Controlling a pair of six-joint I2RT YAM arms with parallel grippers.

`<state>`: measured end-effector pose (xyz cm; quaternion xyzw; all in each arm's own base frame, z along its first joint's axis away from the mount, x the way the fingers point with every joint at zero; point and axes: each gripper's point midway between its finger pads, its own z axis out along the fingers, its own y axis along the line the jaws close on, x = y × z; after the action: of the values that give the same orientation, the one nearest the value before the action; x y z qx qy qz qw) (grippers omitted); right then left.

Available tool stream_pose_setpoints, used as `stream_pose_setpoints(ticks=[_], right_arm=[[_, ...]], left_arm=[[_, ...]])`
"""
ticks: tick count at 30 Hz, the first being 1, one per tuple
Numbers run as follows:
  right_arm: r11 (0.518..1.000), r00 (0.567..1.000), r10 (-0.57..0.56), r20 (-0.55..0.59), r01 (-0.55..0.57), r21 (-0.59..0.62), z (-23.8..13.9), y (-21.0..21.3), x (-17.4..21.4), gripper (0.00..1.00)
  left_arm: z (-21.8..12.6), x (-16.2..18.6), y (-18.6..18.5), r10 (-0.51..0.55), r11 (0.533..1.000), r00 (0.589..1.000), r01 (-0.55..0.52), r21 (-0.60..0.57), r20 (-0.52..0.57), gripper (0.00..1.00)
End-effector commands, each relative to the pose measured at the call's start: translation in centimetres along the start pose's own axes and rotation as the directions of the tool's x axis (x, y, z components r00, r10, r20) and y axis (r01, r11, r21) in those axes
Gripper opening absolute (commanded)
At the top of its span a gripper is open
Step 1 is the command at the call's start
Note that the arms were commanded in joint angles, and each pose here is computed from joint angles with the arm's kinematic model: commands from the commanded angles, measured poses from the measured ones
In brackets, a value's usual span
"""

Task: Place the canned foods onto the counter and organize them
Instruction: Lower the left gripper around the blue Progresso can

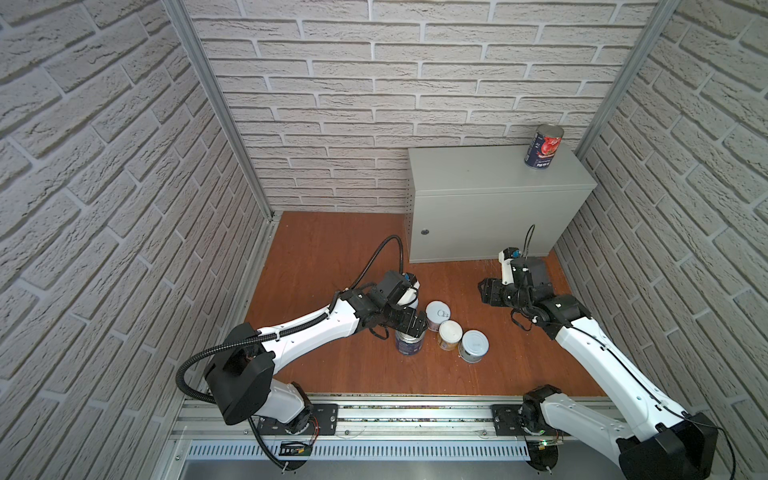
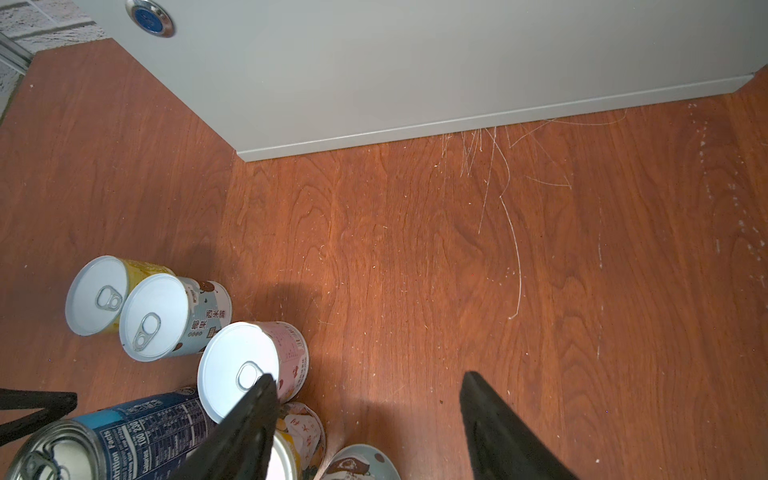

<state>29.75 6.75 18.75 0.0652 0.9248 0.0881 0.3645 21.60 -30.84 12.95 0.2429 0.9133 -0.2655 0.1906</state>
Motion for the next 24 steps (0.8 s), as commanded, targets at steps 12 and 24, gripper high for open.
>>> stream_pose_setpoints(ticks=[12,24], right_arm=[[1.000,0.999,0.020,0.042,-0.019,-0.015,0.0,0.4,-0.8,0.70],[1.000,0.999,0.023,0.037,-0.023,-0.004,0.1,0.1,-0.4,0.70]], left_arm=[[-0.7,0.1,0.1,-0.009,0.999,1.000,0.009,-0.043,-0.016,0.99],[-0.2,0.3,-0.9,0.001,1.000,1.000,-0.002,-0.013,-0.025,0.99]])
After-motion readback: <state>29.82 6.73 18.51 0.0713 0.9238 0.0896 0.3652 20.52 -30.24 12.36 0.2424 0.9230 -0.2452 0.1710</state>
